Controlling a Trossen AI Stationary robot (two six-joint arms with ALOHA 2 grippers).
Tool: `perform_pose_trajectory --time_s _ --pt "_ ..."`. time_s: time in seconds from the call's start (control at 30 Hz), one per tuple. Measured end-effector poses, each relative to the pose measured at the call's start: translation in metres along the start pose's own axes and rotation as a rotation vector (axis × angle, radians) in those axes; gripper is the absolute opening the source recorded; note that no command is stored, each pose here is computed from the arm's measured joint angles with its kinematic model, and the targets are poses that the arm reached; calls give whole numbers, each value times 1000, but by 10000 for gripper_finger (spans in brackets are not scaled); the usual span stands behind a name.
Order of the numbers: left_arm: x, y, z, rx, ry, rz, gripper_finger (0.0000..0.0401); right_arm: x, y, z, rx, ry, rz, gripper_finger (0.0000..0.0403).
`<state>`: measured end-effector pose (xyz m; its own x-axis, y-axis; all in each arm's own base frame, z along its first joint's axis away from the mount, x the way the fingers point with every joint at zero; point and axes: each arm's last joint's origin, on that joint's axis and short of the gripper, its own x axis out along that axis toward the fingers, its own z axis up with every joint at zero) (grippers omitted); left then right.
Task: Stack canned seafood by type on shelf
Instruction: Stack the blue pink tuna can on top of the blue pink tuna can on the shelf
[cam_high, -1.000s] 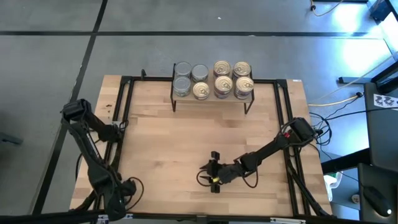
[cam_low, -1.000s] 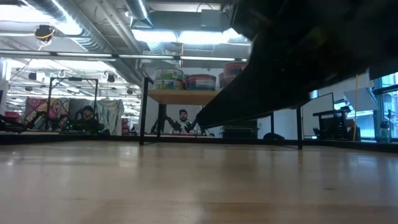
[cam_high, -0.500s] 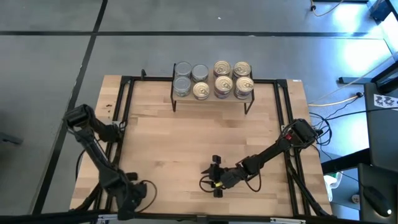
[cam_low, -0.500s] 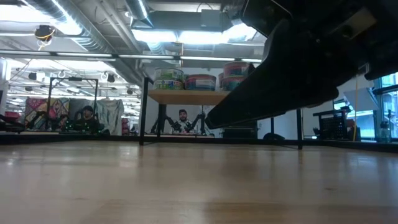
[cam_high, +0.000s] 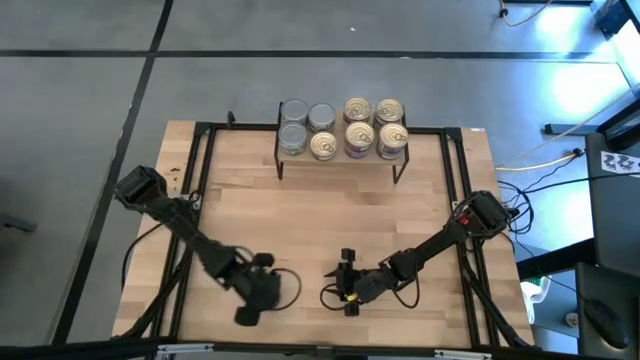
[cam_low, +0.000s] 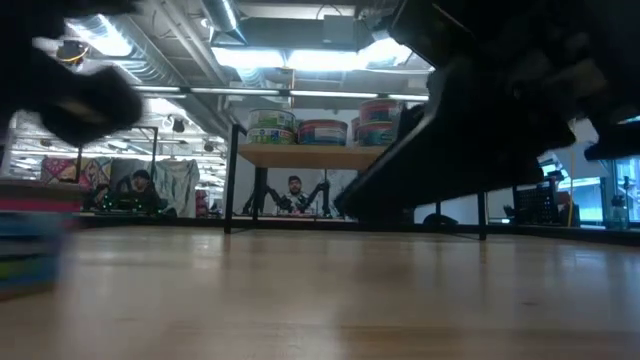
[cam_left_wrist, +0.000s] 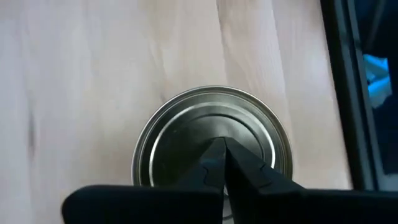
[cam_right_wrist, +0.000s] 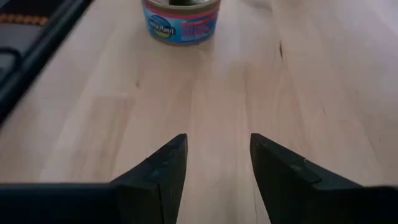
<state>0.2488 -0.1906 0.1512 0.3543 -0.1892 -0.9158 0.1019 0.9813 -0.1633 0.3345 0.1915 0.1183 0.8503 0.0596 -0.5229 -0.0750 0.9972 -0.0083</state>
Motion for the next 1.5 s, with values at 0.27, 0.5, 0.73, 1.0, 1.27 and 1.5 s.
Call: perform_pose_trajectory --time_s 0.27,0.5,0.73,1.0,1.27,1.5 --pt "13 44 36 76 -143 35 3 -12 -4 3 -34 77 -30 174" --pt "15 80 61 147 -278 106 3 -38 -11 21 -52 116 -44 174" --pt "-1 97 74 92 -367 114 5 -50 -13 33 -39 92 -20 174" --pt "-30 99 67 107 -339 140 88 -46 -16 44 13 -7 -12 180" --pt "-3 106 48 159 -385 133 152 -36 -20 43 -15 -26 21 245" --pt "8 115 38 193 -449 129 161 -24 -21 38 -29 -34 44 312"
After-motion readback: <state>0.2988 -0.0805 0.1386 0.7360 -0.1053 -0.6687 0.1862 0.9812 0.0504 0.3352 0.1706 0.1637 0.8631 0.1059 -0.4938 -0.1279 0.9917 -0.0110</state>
